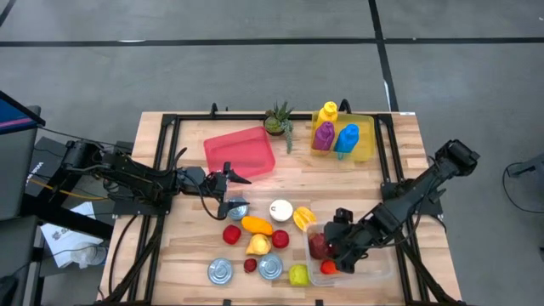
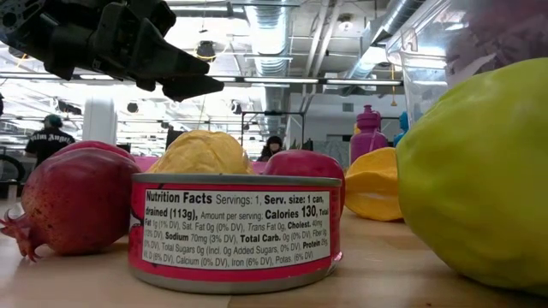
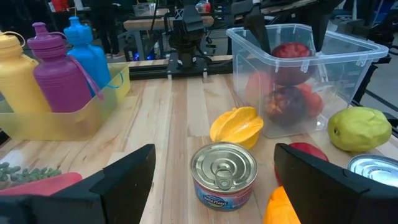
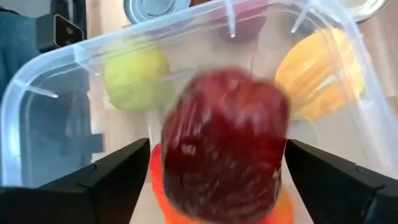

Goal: Pick & Place Food Item
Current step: Put the red apple into the transparent bin, then put the starfruit into the transparent bin

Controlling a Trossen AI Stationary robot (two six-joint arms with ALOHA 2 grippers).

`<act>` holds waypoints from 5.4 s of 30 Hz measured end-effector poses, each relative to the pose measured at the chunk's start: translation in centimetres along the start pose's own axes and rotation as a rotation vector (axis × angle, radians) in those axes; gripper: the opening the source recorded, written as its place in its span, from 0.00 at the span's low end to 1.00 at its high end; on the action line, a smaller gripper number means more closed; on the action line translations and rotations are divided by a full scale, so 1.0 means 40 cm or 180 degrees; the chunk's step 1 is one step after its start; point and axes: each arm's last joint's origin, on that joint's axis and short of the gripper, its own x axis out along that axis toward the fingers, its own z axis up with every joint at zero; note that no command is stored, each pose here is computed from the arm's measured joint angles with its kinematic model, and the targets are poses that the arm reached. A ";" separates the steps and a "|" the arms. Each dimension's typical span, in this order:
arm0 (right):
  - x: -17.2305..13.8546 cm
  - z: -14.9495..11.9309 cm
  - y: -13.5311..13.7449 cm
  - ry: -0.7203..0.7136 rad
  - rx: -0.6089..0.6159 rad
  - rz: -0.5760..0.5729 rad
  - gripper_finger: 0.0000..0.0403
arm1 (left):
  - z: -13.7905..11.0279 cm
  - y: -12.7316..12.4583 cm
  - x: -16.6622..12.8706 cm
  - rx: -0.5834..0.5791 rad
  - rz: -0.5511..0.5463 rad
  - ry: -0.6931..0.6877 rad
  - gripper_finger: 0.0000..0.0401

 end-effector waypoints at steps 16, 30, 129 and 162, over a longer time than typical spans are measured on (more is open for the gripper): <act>-0.052 0.007 0.036 -0.1242 -0.0331 -0.0506 0.92 | 0.020 0.001 0.001 -0.0033 -0.0002 -0.0217 0.80; -0.034 0.137 -0.063 -0.1695 -0.0205 -0.0992 0.91 | 0.053 0.001 0.117 0.0249 -0.0235 -0.0016 0.80; 0.297 0.284 -0.325 0.1685 0.0432 -0.0378 0.18 | 0.070 0.038 -0.115 0.0365 0.0386 -0.0115 0.80; 0.017 0.471 -0.055 -0.0356 -0.0726 -0.1792 0.00 | 0.079 0.031 -0.107 0.0195 0.0114 -0.0291 0.80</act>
